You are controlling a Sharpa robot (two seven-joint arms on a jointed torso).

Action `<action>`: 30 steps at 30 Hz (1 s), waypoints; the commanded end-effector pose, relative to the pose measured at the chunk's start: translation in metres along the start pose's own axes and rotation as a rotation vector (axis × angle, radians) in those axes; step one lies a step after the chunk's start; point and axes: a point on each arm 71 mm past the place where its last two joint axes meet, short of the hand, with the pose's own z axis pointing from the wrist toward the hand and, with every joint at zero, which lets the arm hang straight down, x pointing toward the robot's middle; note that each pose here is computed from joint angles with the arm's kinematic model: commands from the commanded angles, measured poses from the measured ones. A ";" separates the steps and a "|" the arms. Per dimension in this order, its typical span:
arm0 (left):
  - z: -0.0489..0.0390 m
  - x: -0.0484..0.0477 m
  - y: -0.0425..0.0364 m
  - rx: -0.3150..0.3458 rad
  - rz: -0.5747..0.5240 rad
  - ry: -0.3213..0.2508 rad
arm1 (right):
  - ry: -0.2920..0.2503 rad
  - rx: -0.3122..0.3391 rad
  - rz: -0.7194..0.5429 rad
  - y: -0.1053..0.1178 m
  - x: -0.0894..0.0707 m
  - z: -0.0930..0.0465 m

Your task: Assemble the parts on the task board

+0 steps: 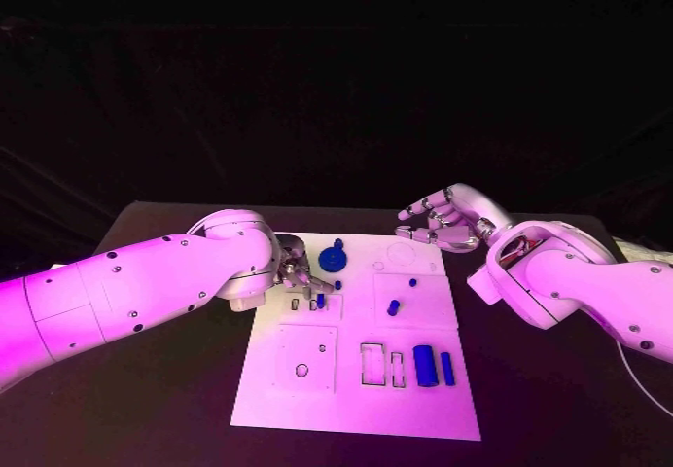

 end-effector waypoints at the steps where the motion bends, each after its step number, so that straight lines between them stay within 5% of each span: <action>1: -0.0001 0.0013 -0.0015 -0.024 0.038 0.026 | 0.005 -0.005 -0.014 0.000 0.001 0.000; 30: 0.0037 0.0048 -0.0119 -0.009 0.063 0.064 | 0.009 0.004 -0.016 -0.003 0.003 0.001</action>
